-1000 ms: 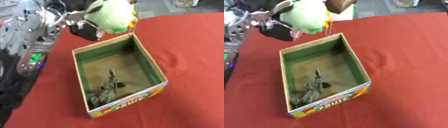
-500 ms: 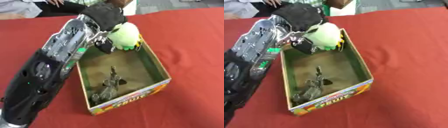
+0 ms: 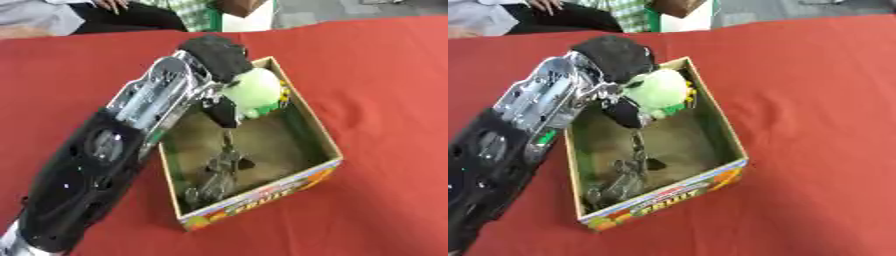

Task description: Pick up objects on the table and place them in the box.

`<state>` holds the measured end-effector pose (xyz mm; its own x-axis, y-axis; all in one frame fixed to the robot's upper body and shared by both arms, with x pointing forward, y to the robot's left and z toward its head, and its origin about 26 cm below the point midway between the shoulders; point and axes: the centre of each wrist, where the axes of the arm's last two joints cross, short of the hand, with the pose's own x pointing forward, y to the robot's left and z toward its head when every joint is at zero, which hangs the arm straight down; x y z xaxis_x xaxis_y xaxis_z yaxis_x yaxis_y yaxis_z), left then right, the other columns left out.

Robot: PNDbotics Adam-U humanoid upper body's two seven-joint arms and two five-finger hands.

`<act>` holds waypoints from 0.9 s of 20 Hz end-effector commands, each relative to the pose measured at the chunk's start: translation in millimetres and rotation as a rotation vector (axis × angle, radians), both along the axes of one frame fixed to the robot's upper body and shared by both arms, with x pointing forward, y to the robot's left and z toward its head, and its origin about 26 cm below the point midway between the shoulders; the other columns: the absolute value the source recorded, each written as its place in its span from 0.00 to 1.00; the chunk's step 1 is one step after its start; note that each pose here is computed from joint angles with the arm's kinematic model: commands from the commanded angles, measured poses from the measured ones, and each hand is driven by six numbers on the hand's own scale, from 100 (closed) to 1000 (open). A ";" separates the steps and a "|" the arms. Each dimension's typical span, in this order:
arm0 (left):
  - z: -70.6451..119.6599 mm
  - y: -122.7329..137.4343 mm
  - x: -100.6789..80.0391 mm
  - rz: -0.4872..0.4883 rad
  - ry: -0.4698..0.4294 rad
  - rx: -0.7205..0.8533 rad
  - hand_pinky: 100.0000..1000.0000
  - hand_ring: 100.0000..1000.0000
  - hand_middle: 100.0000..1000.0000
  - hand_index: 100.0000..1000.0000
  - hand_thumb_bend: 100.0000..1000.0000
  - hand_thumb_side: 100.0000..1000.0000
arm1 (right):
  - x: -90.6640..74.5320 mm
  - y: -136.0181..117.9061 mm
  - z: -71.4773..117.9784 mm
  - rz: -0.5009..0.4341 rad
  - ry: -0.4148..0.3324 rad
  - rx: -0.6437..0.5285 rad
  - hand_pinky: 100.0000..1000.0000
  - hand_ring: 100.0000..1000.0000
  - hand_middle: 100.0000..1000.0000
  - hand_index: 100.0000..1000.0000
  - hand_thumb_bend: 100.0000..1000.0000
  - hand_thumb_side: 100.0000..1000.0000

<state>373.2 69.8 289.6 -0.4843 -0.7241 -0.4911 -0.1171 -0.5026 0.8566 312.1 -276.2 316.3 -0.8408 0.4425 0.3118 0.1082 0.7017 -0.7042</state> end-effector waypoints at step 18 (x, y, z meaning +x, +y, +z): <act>-6.7 10.6 14.7 0.050 0.010 0.082 0.86 1.00 0.95 1.00 0.65 1.00 | -5.1 -2.2 8.2 -0.005 -0.031 -0.003 0.95 0.91 0.76 0.82 0.00 1.00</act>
<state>390.0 75.1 271.5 -0.4767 -0.6982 -0.5340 -0.0559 -0.5822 0.8111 312.2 -276.3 316.1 -0.8402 0.4428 0.3131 0.1078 0.7022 -0.7038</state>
